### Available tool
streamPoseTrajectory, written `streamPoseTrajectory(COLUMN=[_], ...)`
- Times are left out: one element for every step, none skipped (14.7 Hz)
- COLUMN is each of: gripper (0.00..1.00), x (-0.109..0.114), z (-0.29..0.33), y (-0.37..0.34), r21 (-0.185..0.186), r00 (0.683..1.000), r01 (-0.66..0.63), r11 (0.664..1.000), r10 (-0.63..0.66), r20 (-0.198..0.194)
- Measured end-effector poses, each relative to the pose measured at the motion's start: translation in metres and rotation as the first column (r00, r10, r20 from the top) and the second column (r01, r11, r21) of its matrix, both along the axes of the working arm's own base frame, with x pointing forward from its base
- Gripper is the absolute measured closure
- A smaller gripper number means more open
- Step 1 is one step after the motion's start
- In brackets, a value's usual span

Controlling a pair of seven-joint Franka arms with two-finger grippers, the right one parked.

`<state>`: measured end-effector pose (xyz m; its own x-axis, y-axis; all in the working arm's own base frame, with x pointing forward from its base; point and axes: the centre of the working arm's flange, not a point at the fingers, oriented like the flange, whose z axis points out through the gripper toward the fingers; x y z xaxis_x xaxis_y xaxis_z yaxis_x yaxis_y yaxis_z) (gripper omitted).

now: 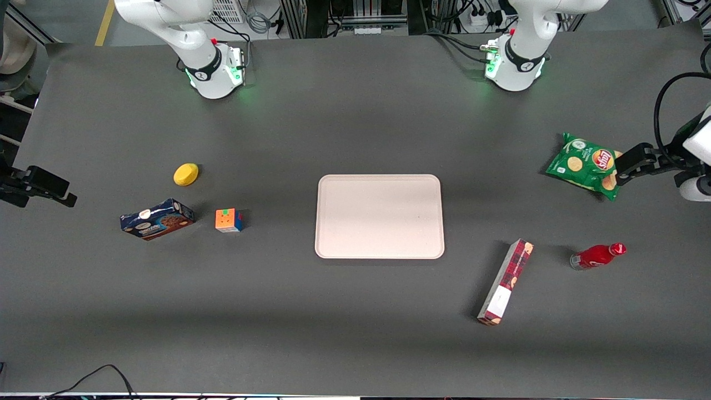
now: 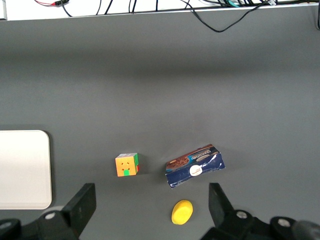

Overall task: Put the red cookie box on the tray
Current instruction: 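Move the left gripper from the chip bag toward the red cookie box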

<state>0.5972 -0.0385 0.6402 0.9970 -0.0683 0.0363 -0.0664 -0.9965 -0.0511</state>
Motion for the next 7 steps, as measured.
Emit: streamPoseTrajectory(gripper=[0.0, 0.0, 0.0, 0.0, 0.0, 0.0, 0.0], x=[0.0012, 0.0021, 0.0027, 0.003, 0.0032, 0.0036, 0.0044], z=[-0.0012, -0.0022, -0.003, -0.0037, -0.0039, -0.0045, -0.0063], y=[-0.0003, -0.0005, -0.0007, -0.0011, -0.0014, -0.0016, -0.0025], r21=[0.0, 0.0, 0.0, 0.0, 0.0, 0.0, 0.001], r00=[1.0, 1.0, 1.0, 1.0, 1.0, 1.0, 1.0], r01=[0.0, 0.001, 0.001, 0.001, 0.002, 0.002, 0.004], r11=[1.0, 1.0, 1.0, 1.0, 1.0, 1.0, 1.0], r10=[0.0, -0.001, -0.001, -0.001, -0.002, -0.002, -0.004], r20=[0.001, 0.002, 0.002, 0.001, 0.001, 0.0, -0.003])
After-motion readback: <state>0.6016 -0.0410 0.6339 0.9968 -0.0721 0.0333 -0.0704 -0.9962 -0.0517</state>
